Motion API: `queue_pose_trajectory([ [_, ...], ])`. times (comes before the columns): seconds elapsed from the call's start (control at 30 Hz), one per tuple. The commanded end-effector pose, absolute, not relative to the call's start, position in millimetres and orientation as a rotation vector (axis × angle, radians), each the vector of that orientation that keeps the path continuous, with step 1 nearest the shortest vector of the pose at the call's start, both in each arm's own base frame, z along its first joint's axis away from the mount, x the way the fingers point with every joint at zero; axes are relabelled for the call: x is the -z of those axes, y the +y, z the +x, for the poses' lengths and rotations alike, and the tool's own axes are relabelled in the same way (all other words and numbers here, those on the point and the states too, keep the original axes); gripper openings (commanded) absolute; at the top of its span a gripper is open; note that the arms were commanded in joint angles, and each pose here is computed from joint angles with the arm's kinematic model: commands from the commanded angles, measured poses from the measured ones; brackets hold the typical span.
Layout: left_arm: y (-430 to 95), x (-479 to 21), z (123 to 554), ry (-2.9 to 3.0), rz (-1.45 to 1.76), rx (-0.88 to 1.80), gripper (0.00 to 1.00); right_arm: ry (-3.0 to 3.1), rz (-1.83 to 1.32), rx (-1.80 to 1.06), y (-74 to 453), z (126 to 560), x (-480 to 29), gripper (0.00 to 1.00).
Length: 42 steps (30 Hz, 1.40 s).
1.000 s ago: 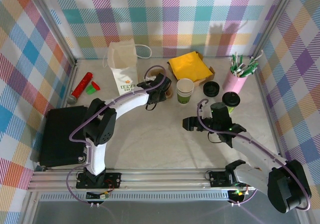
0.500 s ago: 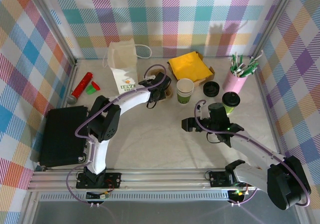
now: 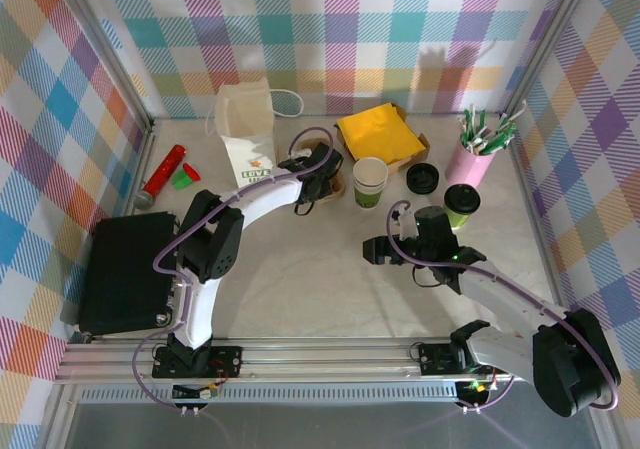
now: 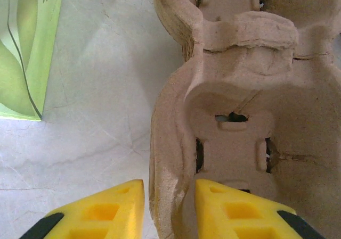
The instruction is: Pack the takeout coffee
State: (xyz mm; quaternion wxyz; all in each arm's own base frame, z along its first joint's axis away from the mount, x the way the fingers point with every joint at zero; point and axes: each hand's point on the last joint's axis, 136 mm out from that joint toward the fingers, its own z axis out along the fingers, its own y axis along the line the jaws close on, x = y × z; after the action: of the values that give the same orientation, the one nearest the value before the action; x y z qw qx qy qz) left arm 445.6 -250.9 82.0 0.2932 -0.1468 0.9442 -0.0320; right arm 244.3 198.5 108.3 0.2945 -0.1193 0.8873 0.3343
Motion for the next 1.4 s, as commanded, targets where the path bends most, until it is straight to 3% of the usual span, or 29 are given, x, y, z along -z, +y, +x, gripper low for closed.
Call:
queue_pose_trajectory([
  [0.0,-248,-85,454,2.496,-0.407,0.073,0.29,2.338,-0.353,-0.886,203,248,-112,0.87],
  [0.3,-248,-90,455,2.493,-0.405,0.075,0.27,2.348,-0.357,-0.880,203,248,-110,0.87],
  [0.57,-249,-95,455,2.488,-0.401,0.088,0.31,2.351,-0.359,-0.878,204,249,-110,0.87],
  [0.77,-251,-94,455,2.491,-0.399,0.092,0.23,2.352,-0.362,-0.876,204,248,-109,0.87],
  [1.37,-248,-115,453,2.473,-0.379,0.098,0.12,2.357,-0.366,-0.879,206,249,-107,0.87],
])
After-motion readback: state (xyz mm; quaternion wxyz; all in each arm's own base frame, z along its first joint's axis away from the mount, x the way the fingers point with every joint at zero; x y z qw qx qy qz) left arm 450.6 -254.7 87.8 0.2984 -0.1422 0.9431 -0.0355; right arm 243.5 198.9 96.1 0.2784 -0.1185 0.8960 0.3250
